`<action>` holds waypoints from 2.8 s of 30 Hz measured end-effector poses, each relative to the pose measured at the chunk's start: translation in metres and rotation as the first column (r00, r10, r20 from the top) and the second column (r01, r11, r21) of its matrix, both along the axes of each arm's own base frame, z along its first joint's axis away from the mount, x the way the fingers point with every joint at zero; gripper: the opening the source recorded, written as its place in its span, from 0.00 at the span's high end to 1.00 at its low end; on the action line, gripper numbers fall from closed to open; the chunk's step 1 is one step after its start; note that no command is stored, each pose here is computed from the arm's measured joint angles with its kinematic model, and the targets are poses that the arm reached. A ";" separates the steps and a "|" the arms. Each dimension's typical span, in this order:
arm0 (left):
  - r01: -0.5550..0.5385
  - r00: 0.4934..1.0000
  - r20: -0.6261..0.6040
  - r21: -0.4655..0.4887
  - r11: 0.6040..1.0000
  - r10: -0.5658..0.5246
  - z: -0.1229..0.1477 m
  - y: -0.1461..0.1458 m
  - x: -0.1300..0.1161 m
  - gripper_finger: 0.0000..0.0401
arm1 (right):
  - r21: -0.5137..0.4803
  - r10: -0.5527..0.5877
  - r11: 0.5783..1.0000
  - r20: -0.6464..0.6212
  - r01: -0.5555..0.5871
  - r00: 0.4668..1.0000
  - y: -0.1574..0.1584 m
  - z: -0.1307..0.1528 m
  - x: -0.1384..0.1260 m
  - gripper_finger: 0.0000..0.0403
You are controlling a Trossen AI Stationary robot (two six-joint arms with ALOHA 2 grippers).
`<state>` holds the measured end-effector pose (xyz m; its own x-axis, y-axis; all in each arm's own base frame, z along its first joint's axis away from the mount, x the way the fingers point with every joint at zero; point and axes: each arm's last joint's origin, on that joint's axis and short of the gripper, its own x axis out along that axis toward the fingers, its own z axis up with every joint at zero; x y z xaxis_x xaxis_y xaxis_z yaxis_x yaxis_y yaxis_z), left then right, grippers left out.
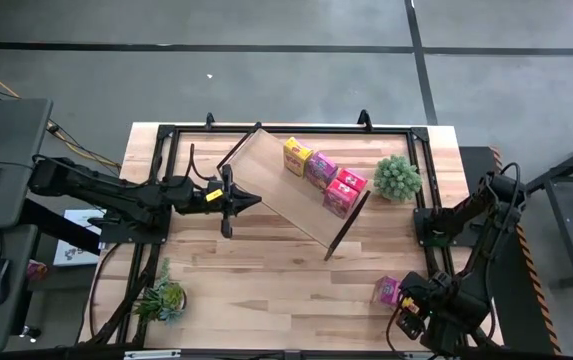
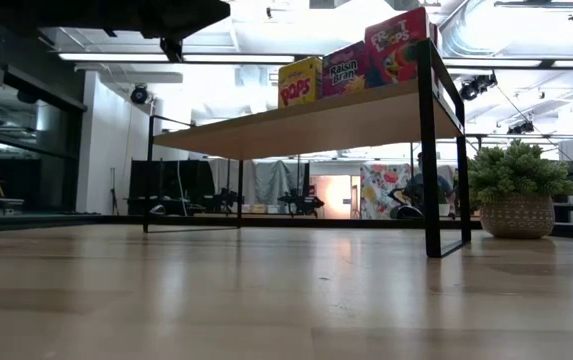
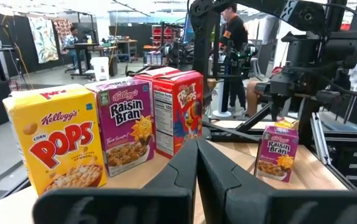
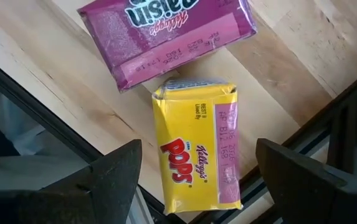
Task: Stack cereal on shelf
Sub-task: Put the yellow cereal box on the shelf
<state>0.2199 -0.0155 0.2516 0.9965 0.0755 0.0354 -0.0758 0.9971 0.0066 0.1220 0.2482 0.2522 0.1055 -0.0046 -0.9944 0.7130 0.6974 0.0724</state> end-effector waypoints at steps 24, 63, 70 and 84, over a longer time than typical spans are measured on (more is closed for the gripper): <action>-0.001 1.000 -0.016 0.019 1.000 0.001 -0.001 0.000 0.000 1.00 | -0.050 -0.018 0.999 -0.073 0.014 0.997 0.012 -0.024 0.007 0.24; 0.000 1.000 -0.015 0.016 1.000 0.001 -0.001 0.000 0.000 1.00 | 0.020 0.041 0.999 -0.167 -0.038 0.985 0.006 -0.023 0.021 0.53; -0.001 1.000 -0.015 0.016 1.000 0.001 -0.001 0.000 0.000 1.00 | 0.022 0.045 0.999 -0.168 -0.042 0.985 0.006 -0.023 0.021 0.60; 0.000 1.000 -0.014 -0.010 1.000 -0.001 -0.001 0.000 0.000 1.00 | 0.143 0.090 0.987 -0.113 -0.074 0.990 0.000 0.000 0.016 0.69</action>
<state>0.2200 -0.0155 0.2501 0.9969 0.0753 0.0212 -0.0753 0.9972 -0.0019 0.1385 0.2483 0.2519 -0.0188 0.1377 -0.9903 0.6633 0.7429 0.0907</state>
